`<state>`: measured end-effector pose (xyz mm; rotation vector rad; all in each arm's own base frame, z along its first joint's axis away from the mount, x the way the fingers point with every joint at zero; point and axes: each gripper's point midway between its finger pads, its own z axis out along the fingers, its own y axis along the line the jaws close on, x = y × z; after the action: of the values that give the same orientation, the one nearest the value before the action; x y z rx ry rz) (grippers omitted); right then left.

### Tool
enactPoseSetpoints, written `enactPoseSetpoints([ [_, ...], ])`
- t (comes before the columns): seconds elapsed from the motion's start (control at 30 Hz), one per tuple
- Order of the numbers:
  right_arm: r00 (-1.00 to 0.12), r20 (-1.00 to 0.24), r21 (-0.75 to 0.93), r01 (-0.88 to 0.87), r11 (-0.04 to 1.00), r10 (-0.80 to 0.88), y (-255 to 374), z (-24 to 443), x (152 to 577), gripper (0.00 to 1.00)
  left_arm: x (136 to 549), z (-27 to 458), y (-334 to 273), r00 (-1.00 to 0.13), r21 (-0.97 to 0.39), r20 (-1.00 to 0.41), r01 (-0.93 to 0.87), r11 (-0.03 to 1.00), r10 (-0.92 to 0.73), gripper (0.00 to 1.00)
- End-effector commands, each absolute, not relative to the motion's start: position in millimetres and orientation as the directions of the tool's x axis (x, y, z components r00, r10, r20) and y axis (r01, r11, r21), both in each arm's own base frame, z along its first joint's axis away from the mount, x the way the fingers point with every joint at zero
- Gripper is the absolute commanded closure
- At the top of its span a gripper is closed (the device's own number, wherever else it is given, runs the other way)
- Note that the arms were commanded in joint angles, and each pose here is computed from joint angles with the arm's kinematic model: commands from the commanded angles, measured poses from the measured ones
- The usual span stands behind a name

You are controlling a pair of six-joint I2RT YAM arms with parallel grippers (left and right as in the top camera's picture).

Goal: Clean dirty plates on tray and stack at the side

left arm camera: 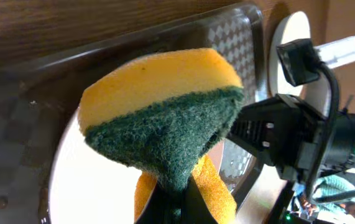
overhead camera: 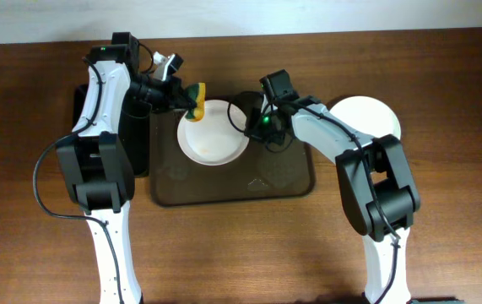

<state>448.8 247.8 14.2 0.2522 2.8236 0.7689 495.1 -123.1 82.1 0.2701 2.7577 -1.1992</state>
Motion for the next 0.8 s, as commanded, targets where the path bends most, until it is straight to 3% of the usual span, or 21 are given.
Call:
enactPoseSetpoints([
  [0.0,-0.976,-0.160,0.522,0.043,0.852,0.147,256.5,11.5,442.5,0.96,496.8,75.4,-117.2,-0.979,-0.685,-0.168,0.199,0.701,0.114,1.00],
  [0.1,-0.967,-0.211,0.488,0.022,0.873,0.142,240.3,39.7,444.4,0.96,496.5,65.9,-106.8,-0.980,-0.626,-0.154,0.193,0.755,0.123,1.00],
  [0.27,-0.898,-0.425,0.178,0.042,0.983,0.115,174.4,116.3,437.3,0.96,497.7,58.1,-97.6,-0.980,-0.569,-0.149,0.194,0.799,0.132,1.00],
  [0.43,-0.840,-0.539,-0.072,0.122,0.990,0.064,139.7,153.2,424.2,0.96,502.5,55.7,-93.6,-0.977,-0.543,-0.167,0.205,0.814,0.134,1.00],
  [0.63,-0.730,-0.675,-0.373,0.210,0.904,-0.109,140.1,191.3,408.5,0.96,502.6,55.4,-93.8,-0.977,-0.543,-0.167,0.205,0.814,0.135,1.00],
  [0.77,-0.552,-0.762,-0.568,0.318,0.759,-0.339,165.9,246.8,384.4,0.96,504.2,55.5,-93.8,-0.976,-0.542,-0.174,0.209,0.814,0.135,1.00],
])
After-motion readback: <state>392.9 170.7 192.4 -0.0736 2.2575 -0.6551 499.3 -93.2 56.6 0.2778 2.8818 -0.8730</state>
